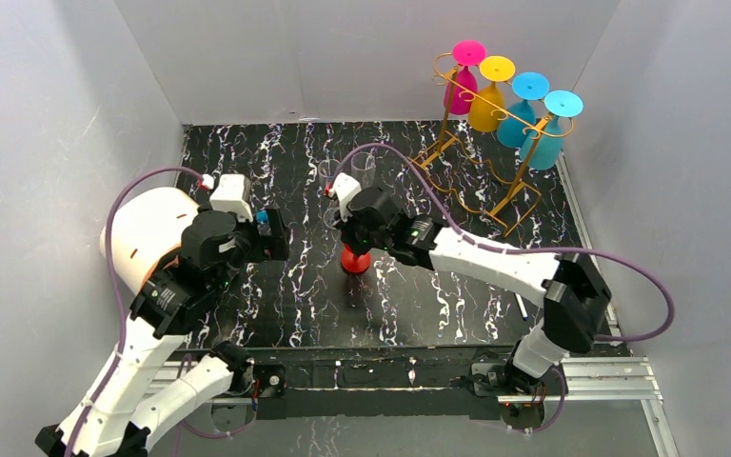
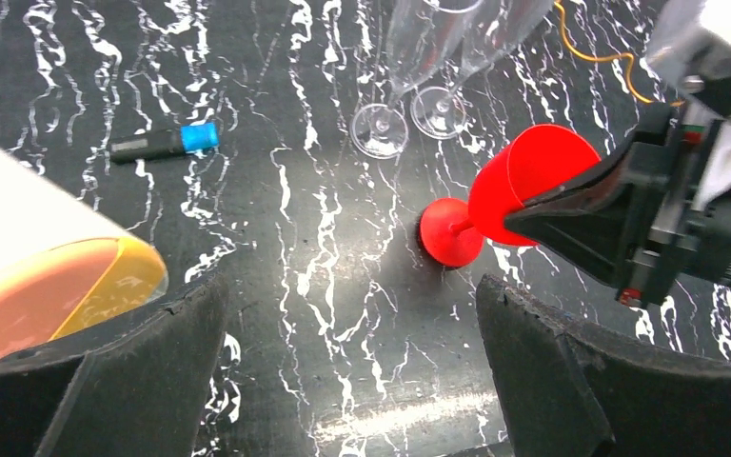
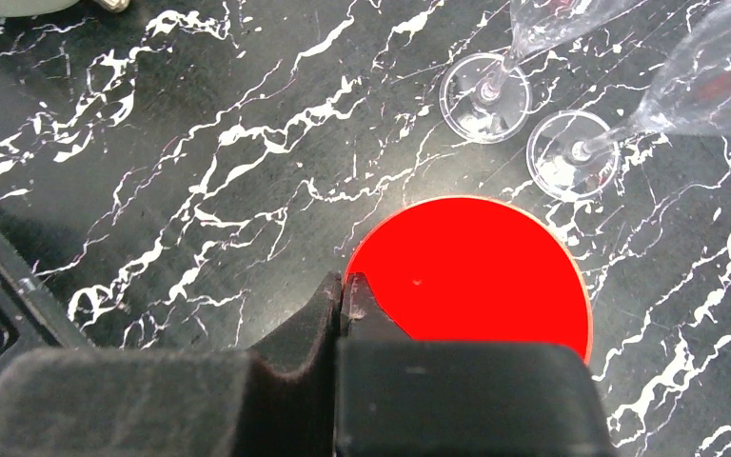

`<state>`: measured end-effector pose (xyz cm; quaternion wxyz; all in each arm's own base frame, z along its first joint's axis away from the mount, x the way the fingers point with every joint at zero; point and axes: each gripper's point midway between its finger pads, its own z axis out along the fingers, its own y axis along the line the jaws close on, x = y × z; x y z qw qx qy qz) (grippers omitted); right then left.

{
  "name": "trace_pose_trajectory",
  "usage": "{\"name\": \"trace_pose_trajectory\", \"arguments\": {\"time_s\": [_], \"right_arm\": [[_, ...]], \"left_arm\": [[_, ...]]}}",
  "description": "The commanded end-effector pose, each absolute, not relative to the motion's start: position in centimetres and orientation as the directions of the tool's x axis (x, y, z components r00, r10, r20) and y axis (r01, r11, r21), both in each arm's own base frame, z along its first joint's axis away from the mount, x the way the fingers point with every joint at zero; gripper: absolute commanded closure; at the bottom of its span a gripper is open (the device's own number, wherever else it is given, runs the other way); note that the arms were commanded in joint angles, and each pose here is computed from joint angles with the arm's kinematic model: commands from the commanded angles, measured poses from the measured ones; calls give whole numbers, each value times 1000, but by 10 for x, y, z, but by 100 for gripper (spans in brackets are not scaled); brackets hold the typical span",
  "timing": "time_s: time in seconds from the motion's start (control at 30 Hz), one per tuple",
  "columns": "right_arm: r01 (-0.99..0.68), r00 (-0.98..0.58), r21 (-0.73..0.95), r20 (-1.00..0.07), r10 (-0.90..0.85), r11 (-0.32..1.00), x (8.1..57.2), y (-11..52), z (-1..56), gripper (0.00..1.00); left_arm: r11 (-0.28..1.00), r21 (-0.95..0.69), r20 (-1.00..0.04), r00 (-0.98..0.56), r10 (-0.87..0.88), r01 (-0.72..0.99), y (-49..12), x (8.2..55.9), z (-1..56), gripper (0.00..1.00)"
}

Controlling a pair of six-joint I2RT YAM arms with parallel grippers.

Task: Take the wine glass off the wine glass rack
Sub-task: Place the wine glass at the center of the board.

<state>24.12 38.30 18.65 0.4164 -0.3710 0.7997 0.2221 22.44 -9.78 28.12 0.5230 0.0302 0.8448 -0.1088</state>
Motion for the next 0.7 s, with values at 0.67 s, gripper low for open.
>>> {"name": "trace_pose_trajectory", "arguments": {"time_s": [0.67], "right_arm": [[-813, -148, -129, -898, -415, 568, 298, 514, 202, 99]], "left_arm": [[985, -106, -955, -262, -139, -136, -8, 188, 317, 2]]}}
